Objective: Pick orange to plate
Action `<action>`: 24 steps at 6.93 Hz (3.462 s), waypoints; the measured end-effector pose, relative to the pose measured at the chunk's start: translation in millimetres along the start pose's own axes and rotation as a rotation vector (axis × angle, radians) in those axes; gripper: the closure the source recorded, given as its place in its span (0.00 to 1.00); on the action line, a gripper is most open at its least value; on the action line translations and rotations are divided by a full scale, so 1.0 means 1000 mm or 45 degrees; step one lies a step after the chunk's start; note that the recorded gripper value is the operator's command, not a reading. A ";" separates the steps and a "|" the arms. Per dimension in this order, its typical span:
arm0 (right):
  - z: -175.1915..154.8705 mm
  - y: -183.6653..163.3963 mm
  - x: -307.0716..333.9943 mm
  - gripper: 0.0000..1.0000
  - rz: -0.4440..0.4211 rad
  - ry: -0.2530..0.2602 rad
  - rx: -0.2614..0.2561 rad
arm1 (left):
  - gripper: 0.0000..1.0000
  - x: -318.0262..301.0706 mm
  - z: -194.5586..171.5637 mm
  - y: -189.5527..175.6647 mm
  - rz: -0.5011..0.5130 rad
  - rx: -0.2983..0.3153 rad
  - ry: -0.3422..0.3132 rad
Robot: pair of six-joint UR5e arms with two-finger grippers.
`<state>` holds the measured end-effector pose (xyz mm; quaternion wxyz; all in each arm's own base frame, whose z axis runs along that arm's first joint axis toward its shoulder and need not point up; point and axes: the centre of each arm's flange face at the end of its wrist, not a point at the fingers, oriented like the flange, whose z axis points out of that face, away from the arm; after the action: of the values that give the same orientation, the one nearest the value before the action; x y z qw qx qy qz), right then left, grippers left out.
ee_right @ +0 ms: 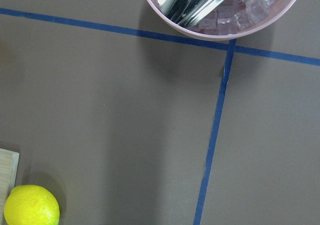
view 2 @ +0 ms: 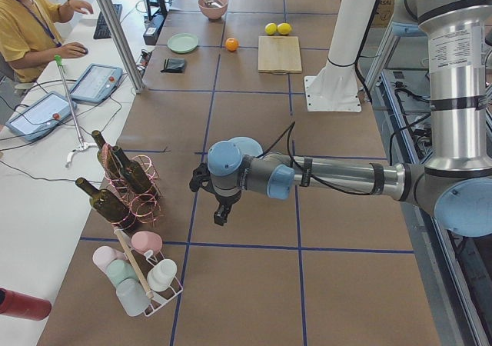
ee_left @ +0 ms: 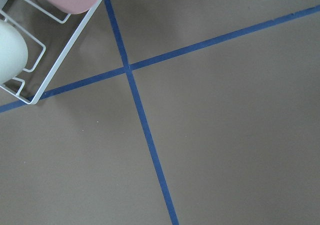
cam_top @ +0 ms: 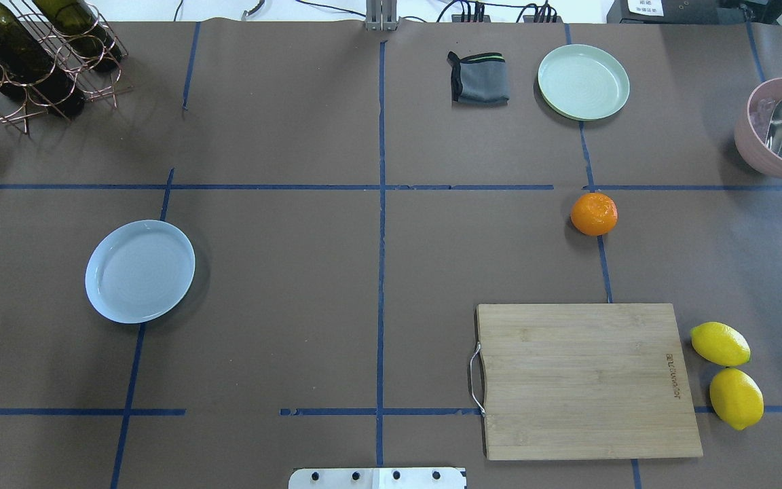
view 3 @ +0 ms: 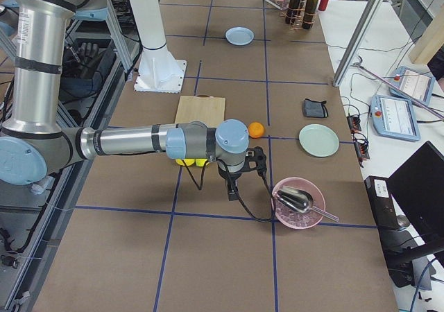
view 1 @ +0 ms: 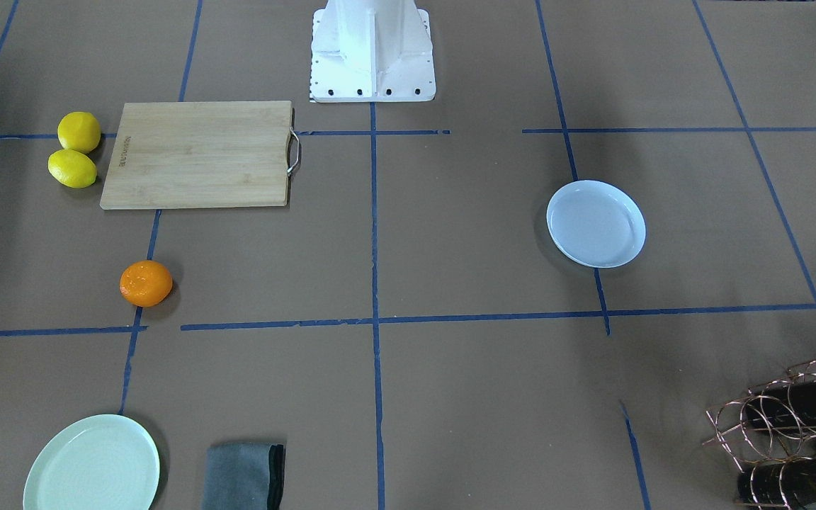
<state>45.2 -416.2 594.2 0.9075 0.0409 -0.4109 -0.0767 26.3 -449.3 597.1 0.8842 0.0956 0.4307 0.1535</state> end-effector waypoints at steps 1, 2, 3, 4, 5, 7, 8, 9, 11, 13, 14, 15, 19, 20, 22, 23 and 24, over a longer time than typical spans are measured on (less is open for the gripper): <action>0.000 0.000 0.000 0.00 0.002 -0.001 0.000 | 0.04 0.031 0.025 -0.015 -0.033 0.011 0.042; 0.001 0.000 0.000 0.00 0.003 -0.002 -0.001 | 0.07 0.062 0.047 -0.030 -0.145 0.015 0.070; 0.001 0.001 0.000 0.00 0.003 -0.003 0.000 | 0.08 0.091 0.064 -0.043 -0.266 0.008 0.091; 0.001 0.001 0.000 0.00 0.002 -0.003 0.001 | 0.08 0.117 0.084 -0.049 -0.341 -0.013 0.080; 0.001 0.000 0.000 0.00 0.001 -0.002 0.002 | 0.13 0.140 0.106 -0.052 -0.388 -0.030 0.043; 0.001 -0.001 0.001 0.00 0.000 -0.002 0.003 | 0.26 0.169 0.147 -0.049 -0.401 -0.067 -0.021; 0.001 -0.001 0.000 0.00 -0.002 -0.001 0.004 | 0.28 0.173 0.157 -0.051 -0.398 -0.075 -0.032; 0.000 -0.001 0.000 0.00 -0.003 -0.001 0.006 | 0.29 0.177 0.162 -0.057 -0.395 -0.077 -0.033; 0.000 -0.002 -0.001 0.00 -0.006 -0.001 0.008 | 0.37 0.190 0.173 -0.073 -0.379 -0.080 -0.018; -0.001 -0.002 -0.002 0.00 -0.010 0.000 0.011 | 0.54 0.196 0.183 -0.085 -0.373 -0.089 -0.014; -0.001 -0.002 -0.002 0.00 -0.012 0.000 0.012 | 0.91 0.198 0.185 -0.085 -0.371 -0.094 -0.013; -0.002 -0.002 -0.002 0.00 -0.013 0.000 0.012 | 1.00 0.199 0.187 -0.084 -0.368 -0.100 -0.012; -0.004 -0.003 -0.005 0.00 -0.017 -0.010 0.018 | 1.00 0.234 0.172 -0.088 -0.343 -0.103 0.074; -0.006 -0.004 -0.009 0.00 -0.021 -0.030 0.026 | 1.00 0.271 0.156 -0.111 -0.406 -0.095 0.160; -0.010 -0.005 -0.017 0.00 -0.031 -0.057 0.038 | 1.00 0.378 0.148 -0.169 -0.558 -0.105 0.300; -0.011 -0.006 -0.020 0.00 -0.033 -0.062 0.042 | 1.00 0.441 0.161 -0.188 -0.624 -0.134 0.338; -0.010 -0.006 -0.023 0.00 -0.045 -0.067 0.043 | 1.00 0.493 0.177 -0.200 -0.672 -0.137 0.347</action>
<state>36.5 -418.4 569.7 0.8942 0.0615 -0.4349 -0.0869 490.8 -468.0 283.4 0.8315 -0.0880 0.5464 -0.0475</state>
